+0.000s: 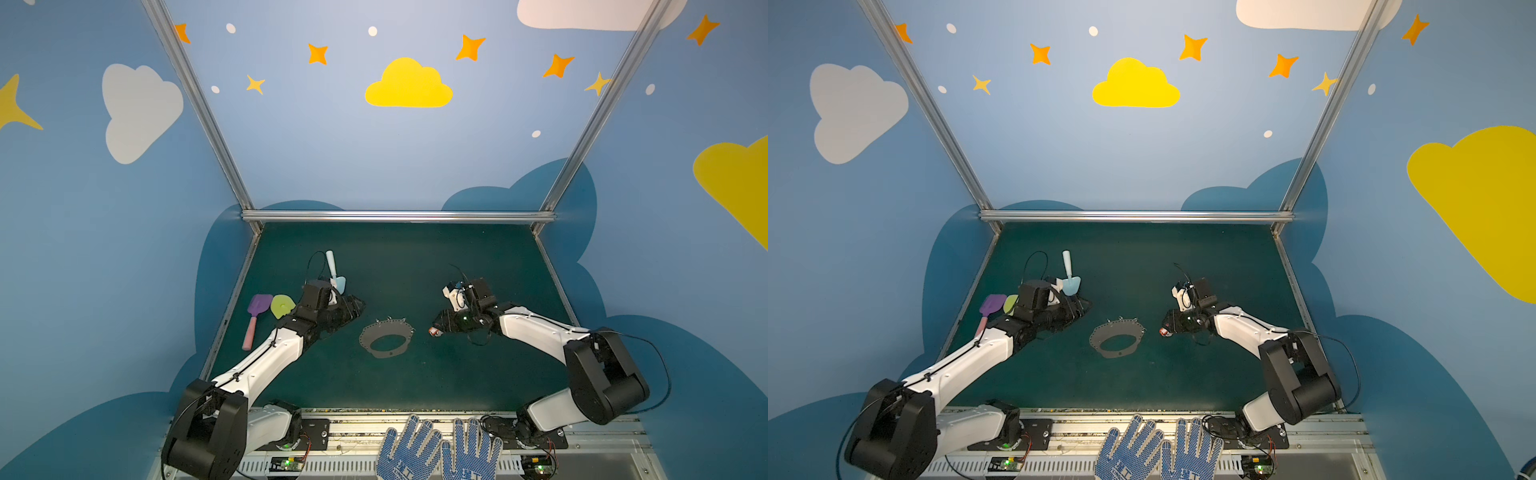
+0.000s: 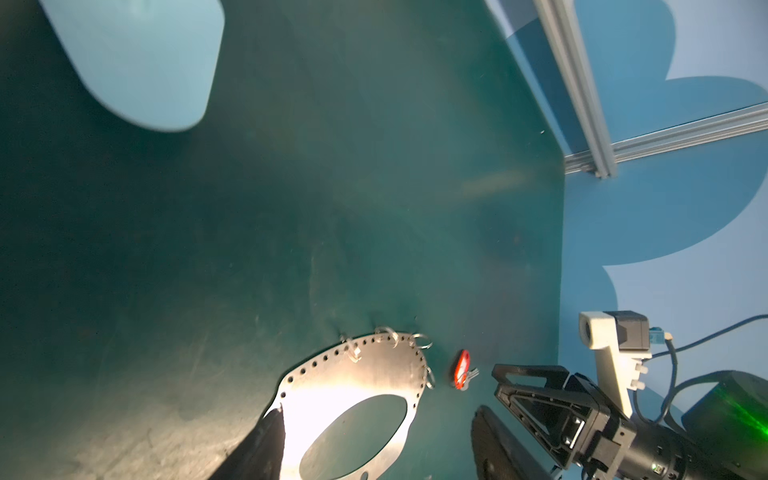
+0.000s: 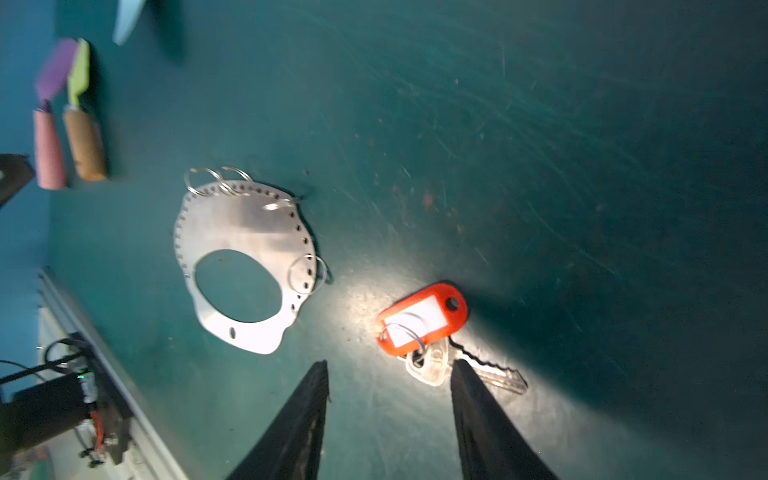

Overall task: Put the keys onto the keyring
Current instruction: 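Move the right gripper over the red-tagged key while the left gripper approaches the metal plate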

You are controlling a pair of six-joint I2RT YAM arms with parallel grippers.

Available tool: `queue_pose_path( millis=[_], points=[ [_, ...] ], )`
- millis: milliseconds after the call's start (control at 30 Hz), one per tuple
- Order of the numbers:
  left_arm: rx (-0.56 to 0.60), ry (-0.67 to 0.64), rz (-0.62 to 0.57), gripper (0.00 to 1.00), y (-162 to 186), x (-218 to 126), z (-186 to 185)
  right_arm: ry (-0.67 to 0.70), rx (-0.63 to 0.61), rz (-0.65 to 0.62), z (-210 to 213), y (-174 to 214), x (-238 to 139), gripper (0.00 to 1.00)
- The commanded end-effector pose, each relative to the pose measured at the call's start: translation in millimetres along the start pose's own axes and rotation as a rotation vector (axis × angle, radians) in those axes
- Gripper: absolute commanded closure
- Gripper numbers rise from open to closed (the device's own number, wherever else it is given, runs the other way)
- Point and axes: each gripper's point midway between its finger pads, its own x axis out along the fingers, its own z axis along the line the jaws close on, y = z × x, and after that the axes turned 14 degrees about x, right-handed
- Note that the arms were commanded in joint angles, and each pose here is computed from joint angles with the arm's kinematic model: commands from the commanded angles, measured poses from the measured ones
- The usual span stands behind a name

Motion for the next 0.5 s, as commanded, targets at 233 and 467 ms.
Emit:
queue_pose_path(
  millis=[233,467],
  points=[
    [-0.025,0.027,0.035,0.26,12.0,12.4,-12.0,0.078,-0.093,0.007,-1.3,2.4,16.3,0.52],
    [-0.023,0.028,0.040,0.26,16.5,15.8,-17.0,0.135,-0.136,0.005,-4.8,6.9,24.5,0.60]
  ],
)
